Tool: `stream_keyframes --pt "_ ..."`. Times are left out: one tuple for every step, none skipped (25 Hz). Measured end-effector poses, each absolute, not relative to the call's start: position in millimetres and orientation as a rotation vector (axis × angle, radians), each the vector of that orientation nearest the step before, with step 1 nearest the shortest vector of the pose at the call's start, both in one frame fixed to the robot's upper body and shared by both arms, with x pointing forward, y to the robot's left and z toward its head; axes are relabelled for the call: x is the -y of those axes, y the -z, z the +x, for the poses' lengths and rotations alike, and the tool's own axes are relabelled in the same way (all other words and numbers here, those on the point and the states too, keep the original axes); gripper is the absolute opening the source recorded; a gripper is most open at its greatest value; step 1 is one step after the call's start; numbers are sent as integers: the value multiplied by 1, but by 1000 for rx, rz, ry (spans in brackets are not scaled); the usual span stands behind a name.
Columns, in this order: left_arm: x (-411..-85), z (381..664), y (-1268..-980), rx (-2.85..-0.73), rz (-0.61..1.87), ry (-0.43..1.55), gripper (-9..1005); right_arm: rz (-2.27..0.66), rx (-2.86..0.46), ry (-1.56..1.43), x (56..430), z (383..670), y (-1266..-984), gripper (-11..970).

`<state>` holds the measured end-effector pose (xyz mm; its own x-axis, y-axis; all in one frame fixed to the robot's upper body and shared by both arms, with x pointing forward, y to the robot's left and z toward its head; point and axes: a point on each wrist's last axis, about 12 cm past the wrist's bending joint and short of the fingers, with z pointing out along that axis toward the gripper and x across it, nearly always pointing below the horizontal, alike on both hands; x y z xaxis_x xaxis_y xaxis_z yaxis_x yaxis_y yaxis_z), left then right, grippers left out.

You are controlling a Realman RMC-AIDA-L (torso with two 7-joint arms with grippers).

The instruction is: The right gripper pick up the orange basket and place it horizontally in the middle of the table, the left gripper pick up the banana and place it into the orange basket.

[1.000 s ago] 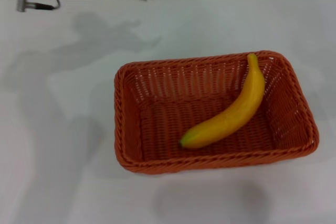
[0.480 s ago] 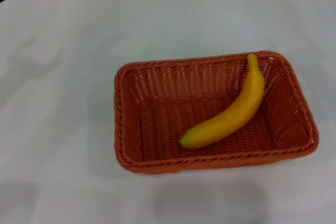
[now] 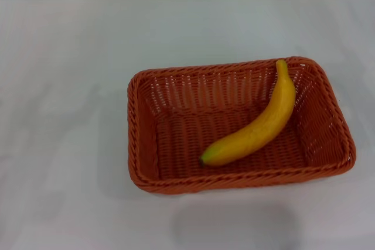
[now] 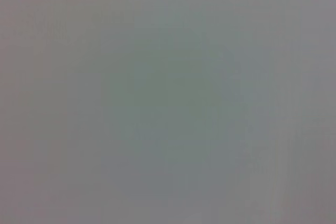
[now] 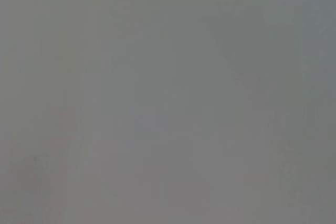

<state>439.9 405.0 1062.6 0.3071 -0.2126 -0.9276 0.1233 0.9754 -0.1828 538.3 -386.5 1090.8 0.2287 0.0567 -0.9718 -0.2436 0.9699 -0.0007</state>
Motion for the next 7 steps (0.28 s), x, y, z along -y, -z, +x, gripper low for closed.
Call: stream_keyframes --pt "-402 438 -1059 -1233 -97 206 895 -164 -1328 -205 386 537 -1089 860" --pt "-398 436 -1055 -1230 -111 185 896 -166 -1331 -200 386 536 -1088 860" --pt "-393 435 -1051 -1227 -119 169 896 -170 -1333 -192 385 535 -1086 860" --pt "-389 435 -1048 -1225 -126 156 896 -174 -1335 -186 385 534 -1085 860" --pt "-385 435 -1046 -1221 -131 145 896 -176 -1337 -183 385 534 -1084 860" --pt "-381 436 -1044 -1215 -138 128 896 -177 -1340 -179 385 532 -1083 860" --pt "-378 436 -1043 -1210 -145 116 896 -176 -1343 -178 386 531 -1082 860"
